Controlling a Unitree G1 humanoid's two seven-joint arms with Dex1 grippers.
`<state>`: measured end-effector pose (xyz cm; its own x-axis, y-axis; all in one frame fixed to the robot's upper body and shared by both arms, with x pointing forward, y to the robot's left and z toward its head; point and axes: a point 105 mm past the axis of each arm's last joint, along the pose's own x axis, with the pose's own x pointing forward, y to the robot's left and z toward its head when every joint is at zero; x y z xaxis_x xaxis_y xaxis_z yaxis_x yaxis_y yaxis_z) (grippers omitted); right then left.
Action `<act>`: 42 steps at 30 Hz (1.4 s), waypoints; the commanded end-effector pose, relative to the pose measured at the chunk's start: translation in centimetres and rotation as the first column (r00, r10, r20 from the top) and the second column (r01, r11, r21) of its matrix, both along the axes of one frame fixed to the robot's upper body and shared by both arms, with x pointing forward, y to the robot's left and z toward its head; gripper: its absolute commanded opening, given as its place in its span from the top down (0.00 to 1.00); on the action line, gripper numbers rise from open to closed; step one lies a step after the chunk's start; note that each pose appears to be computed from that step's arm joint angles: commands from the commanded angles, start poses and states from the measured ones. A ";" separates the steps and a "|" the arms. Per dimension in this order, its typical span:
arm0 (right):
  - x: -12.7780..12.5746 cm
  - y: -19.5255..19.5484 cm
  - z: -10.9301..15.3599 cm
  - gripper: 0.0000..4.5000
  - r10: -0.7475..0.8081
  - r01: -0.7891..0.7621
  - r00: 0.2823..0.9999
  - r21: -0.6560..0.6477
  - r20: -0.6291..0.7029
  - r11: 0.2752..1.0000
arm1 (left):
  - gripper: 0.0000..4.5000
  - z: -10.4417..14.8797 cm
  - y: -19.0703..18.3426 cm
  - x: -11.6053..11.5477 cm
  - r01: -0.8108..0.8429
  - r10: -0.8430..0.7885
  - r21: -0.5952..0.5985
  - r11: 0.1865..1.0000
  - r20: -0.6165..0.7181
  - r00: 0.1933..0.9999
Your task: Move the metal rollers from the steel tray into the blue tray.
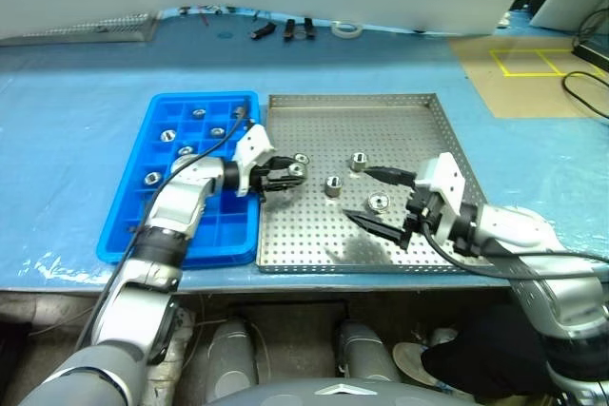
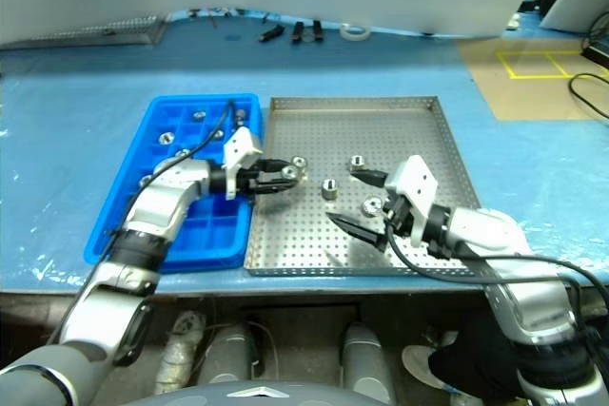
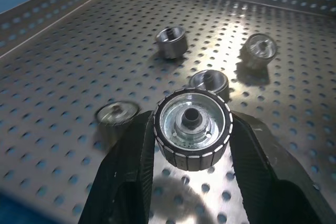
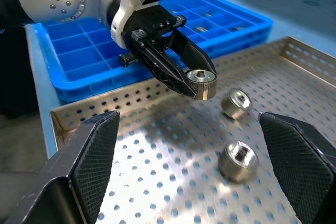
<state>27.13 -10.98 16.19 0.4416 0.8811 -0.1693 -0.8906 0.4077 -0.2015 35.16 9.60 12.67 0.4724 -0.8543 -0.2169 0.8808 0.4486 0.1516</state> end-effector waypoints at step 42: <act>2.7 6.2 1.5 0.00 0.364 -0.366 0.926 0.010 0.097 0.931 | 0.12 1.7 11.6 -5.8 -0.559 0.563 -0.085 0.825 0.051 0.825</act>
